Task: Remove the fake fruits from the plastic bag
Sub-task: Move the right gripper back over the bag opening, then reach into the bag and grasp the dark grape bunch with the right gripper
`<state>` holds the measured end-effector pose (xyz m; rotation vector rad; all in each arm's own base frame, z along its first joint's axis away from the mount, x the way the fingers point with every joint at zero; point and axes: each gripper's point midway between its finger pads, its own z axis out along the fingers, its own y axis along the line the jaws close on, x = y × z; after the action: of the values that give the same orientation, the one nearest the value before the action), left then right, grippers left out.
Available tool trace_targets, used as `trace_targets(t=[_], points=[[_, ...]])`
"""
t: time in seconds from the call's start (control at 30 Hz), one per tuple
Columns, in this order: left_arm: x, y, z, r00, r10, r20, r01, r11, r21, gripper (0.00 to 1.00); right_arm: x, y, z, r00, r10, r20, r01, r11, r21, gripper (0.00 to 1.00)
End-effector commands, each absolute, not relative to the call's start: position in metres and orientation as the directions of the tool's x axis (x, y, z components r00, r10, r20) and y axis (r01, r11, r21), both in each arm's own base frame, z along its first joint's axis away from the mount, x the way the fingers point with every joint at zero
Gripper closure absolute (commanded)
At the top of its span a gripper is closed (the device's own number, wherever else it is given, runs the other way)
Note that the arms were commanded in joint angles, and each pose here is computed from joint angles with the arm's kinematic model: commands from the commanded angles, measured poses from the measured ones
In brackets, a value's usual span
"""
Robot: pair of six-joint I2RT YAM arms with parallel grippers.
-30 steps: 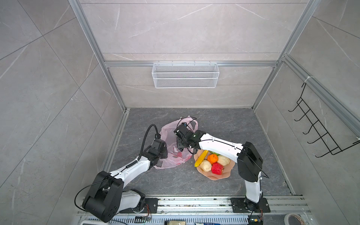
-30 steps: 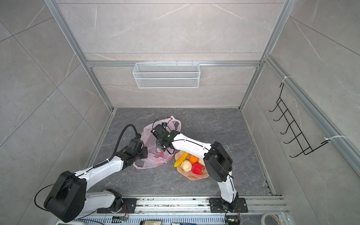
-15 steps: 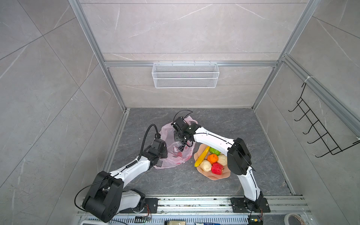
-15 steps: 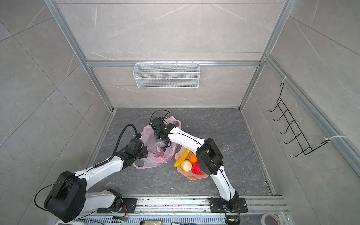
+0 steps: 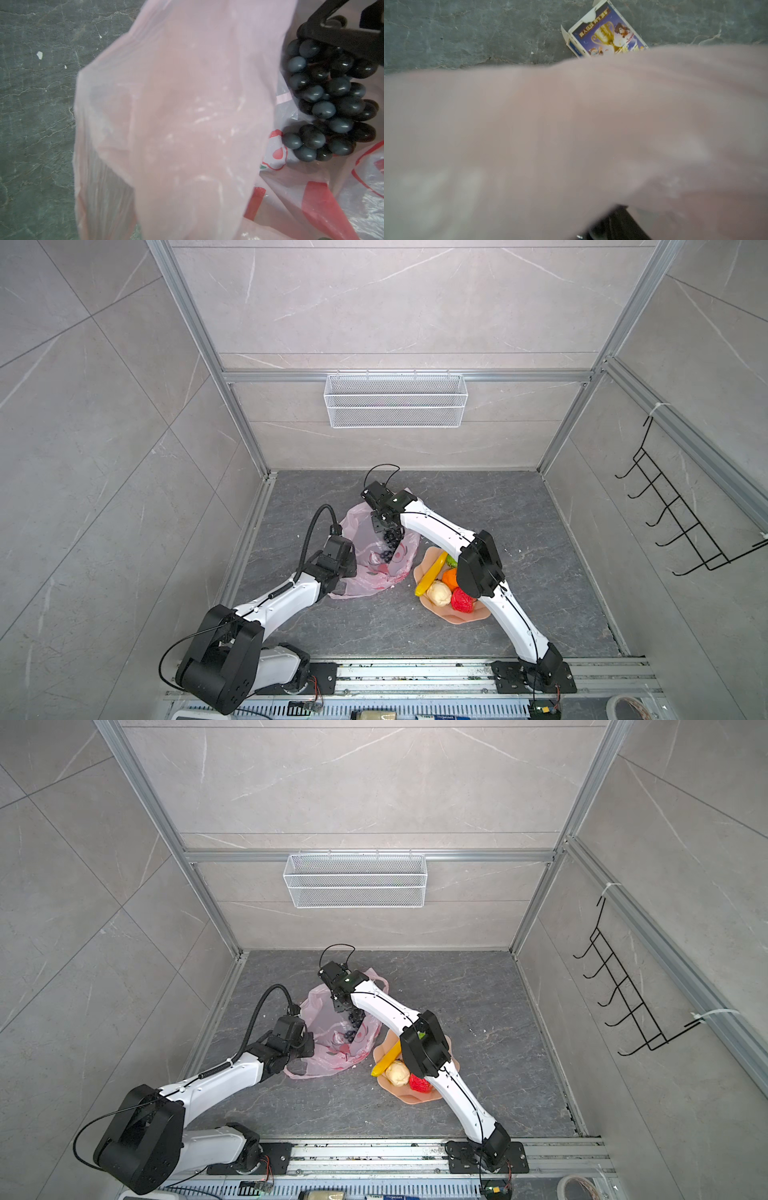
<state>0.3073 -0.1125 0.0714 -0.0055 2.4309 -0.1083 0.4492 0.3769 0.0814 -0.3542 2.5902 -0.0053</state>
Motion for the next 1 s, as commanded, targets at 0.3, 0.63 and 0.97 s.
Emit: trace_targets(t=[0.3, 0.63, 0.97], points=[[0.318, -0.113, 0.083, -0.733, -0.049, -0.679, 0.006, 0.997, -0.078, 0.94, 0.449, 0.344, 0.07, -0.867, -0.228, -0.442, -0.193, 0.973, -0.124, 0.25], [0.317, -0.111, 0.083, -0.731, -0.051, -0.68, -0.002, 0.997, -0.073, 0.94, 0.45, 0.335, 0.064, -0.894, -0.154, -0.42, -0.149, 0.988, -0.046, 0.13], [0.318, -0.111, 0.084, -0.731, -0.052, -0.681, -0.001, 0.997, -0.075, 0.93, 0.449, 0.335, 0.048, -0.914, -0.131, -0.384, -0.138, 0.99, -0.008, 0.11]])
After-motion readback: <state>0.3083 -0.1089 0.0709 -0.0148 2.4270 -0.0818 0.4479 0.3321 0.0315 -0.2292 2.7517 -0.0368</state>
